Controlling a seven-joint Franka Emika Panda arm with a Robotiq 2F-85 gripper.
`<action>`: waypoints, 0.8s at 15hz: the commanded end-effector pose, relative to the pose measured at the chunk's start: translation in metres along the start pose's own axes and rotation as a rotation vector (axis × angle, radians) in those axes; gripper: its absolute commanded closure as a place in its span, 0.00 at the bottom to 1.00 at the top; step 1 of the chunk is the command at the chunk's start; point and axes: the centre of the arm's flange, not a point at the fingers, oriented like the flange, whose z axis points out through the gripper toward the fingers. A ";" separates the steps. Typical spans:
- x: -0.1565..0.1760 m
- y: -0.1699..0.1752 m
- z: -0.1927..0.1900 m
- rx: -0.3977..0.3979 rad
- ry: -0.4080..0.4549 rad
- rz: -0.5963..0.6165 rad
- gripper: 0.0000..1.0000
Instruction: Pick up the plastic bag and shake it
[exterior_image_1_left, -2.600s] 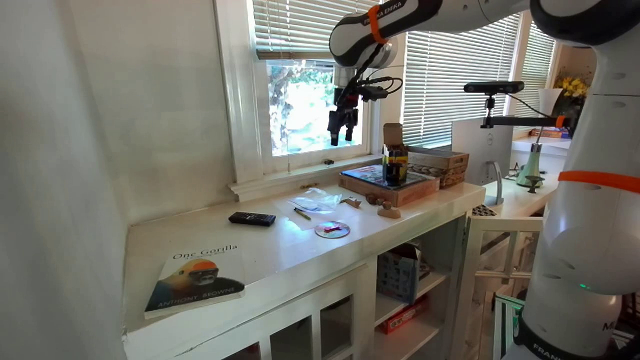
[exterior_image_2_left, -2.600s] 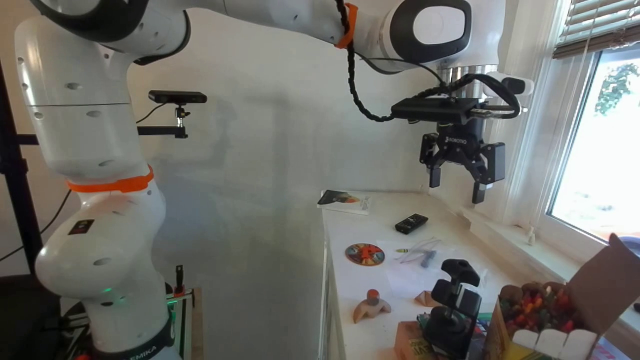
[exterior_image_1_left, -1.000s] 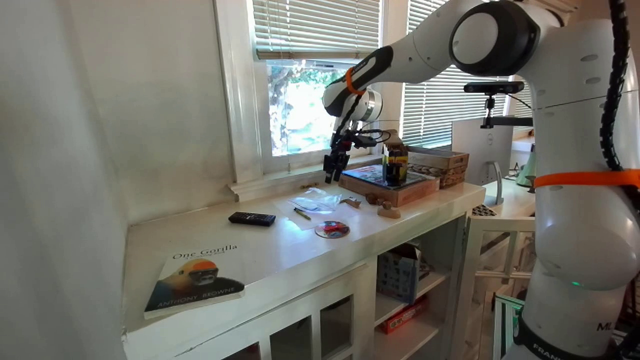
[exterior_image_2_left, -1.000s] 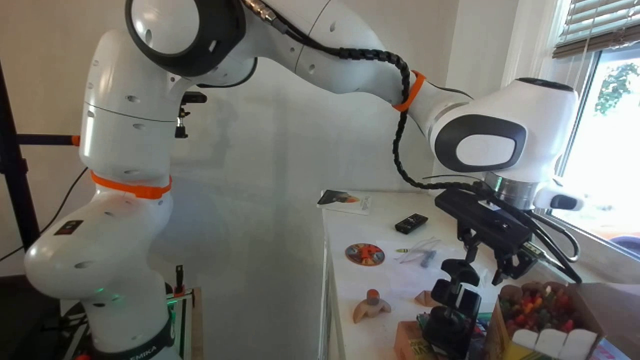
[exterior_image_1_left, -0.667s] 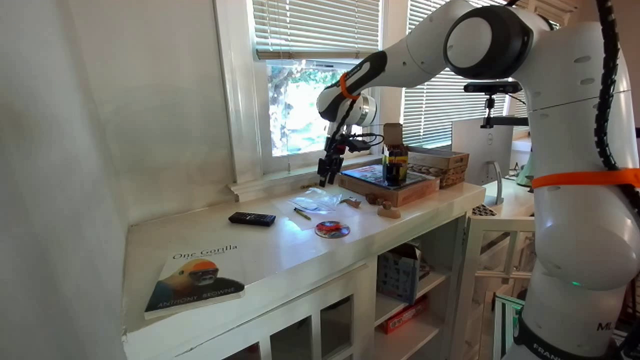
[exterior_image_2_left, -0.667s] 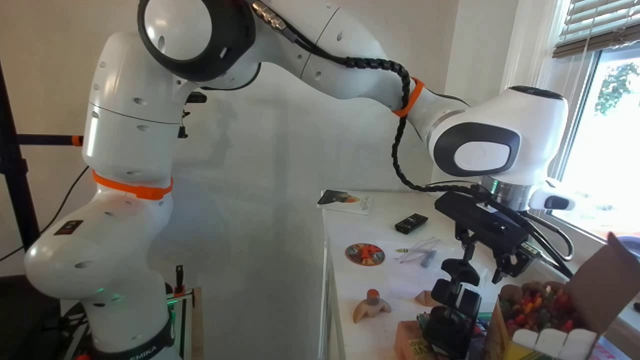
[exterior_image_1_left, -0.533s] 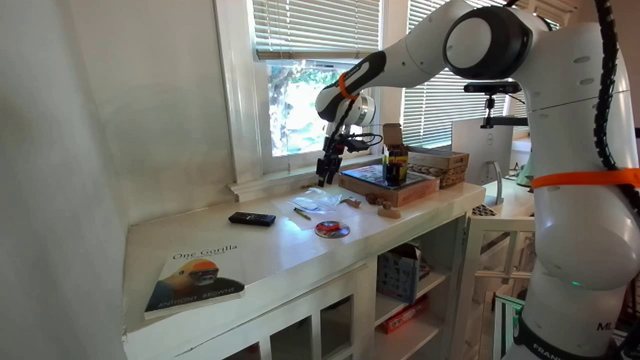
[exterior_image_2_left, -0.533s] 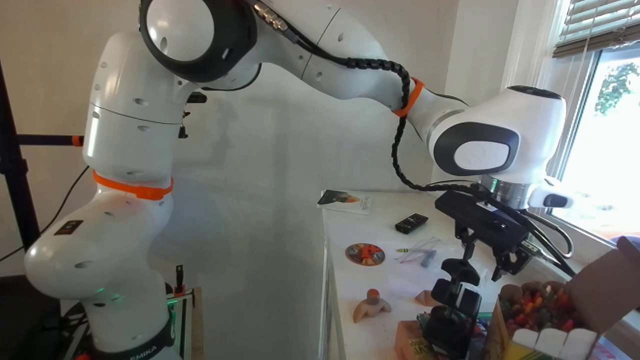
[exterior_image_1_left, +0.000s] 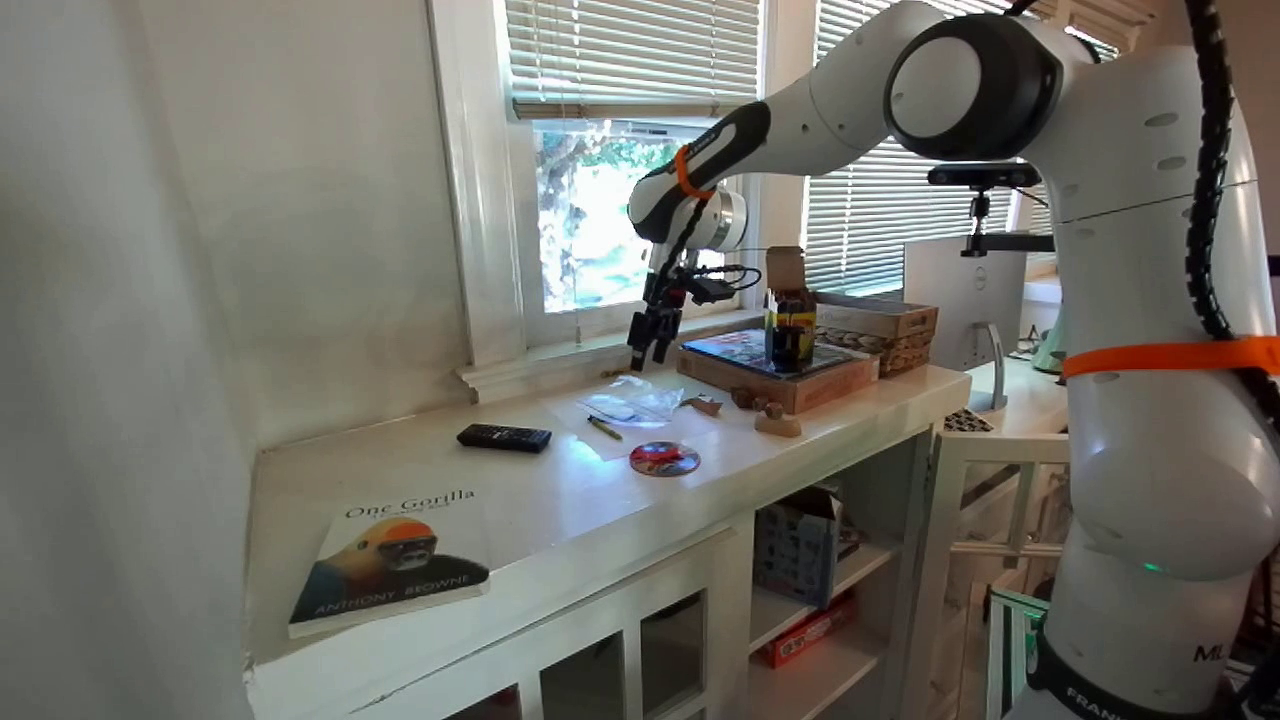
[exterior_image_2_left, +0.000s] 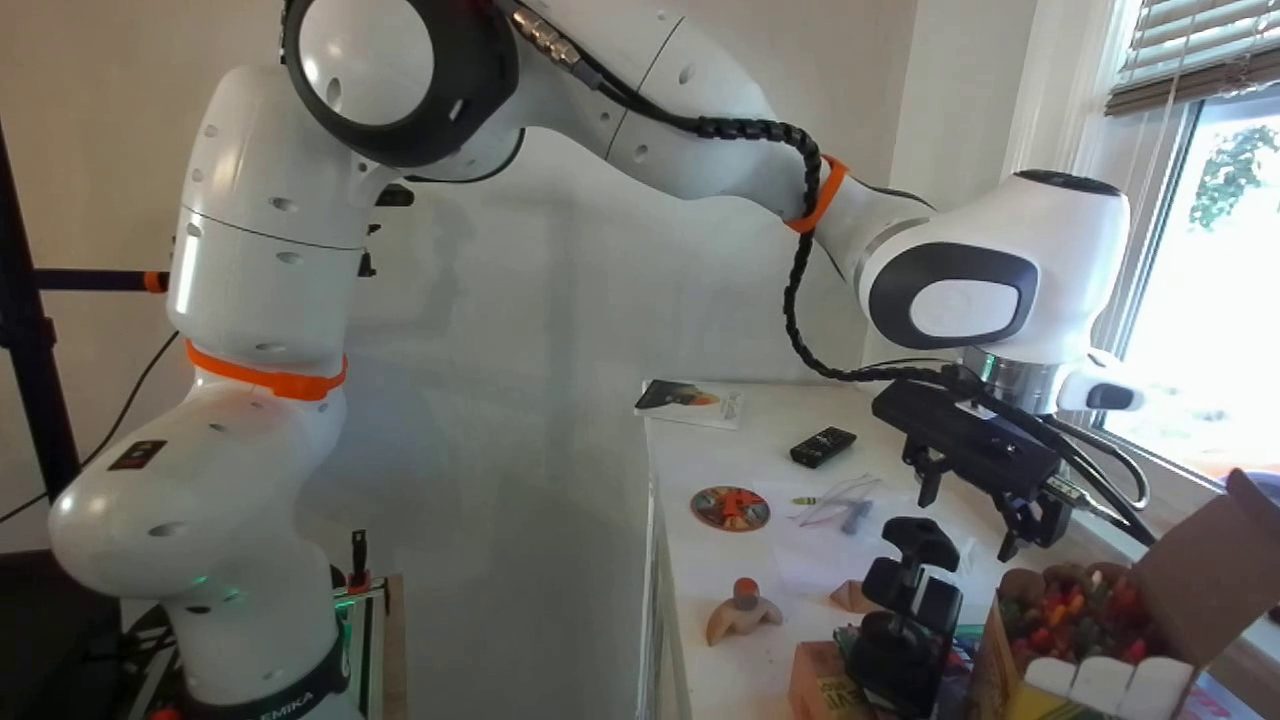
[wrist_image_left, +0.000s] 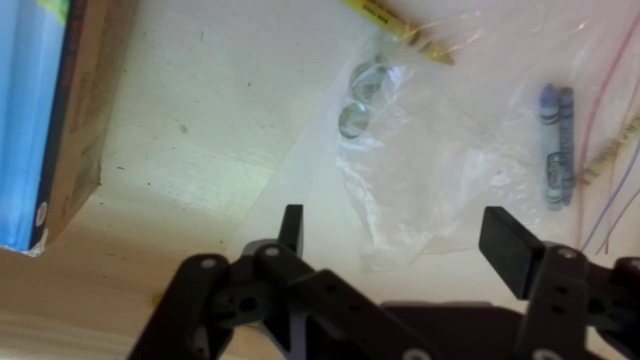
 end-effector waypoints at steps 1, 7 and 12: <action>0.000 0.000 0.000 0.000 0.000 0.000 0.09; 0.000 0.000 0.000 0.000 0.000 0.000 0.09; 0.004 0.002 0.008 0.019 -0.012 -0.025 0.00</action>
